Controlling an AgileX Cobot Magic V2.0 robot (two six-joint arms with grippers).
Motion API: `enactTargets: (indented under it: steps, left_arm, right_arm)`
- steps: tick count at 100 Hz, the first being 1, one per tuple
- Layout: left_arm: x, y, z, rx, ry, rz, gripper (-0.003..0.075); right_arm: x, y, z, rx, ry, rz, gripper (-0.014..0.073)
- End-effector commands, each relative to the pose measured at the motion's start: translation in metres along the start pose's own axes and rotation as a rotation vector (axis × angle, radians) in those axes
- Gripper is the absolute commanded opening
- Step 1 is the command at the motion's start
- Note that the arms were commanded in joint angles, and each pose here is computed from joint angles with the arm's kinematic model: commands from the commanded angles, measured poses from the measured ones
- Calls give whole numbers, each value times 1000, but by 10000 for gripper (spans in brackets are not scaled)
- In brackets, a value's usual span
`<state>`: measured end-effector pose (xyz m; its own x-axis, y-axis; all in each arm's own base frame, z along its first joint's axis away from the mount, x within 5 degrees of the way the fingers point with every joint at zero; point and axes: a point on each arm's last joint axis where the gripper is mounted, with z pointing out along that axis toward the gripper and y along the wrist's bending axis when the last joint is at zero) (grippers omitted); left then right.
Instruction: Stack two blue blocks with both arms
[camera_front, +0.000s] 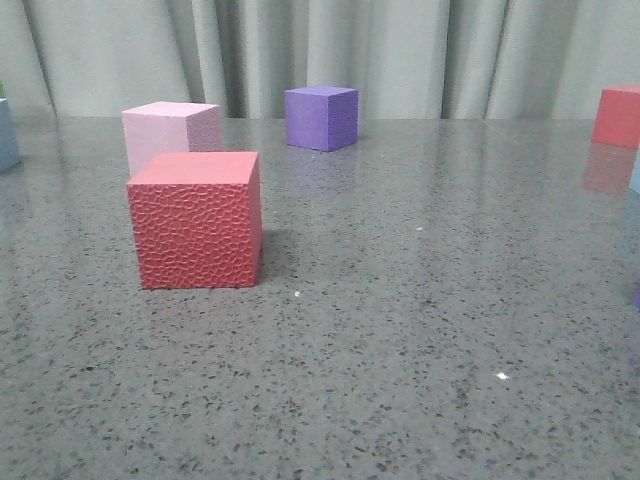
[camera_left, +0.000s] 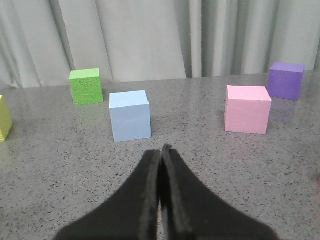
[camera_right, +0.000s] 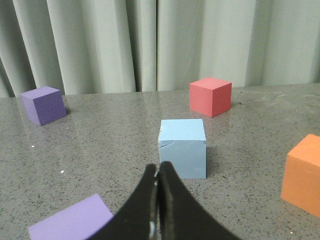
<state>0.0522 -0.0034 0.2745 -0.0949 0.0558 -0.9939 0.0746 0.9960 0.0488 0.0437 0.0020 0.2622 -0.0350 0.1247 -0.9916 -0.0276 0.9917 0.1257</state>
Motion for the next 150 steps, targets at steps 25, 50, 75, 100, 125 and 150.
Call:
enactTargets:
  steps: [25,50,75,100,125,150]
  left_arm:
    - [-75,2,25,14,300,-92,-19]
    - [-111,4,41,14,468,-90,-19]
    - [-114,0,44,45,470,-129,-19]
    - [-114,0,44,48,468,-132,-19]
    - [-115,-3,44,77,466,-169,8]
    - [-114,-4,44,86,473,-180,452]
  right_arm:
    - [-76,9,5,9,49,-13,-68]
    - [-106,15,21,32,386,-5,-68]
    - [-117,17,39,32,537,13,-68]
    - [-117,18,41,29,545,18,-66]
    - [-117,18,41,29,545,18,101]
    - [-116,18,41,29,546,18,585]
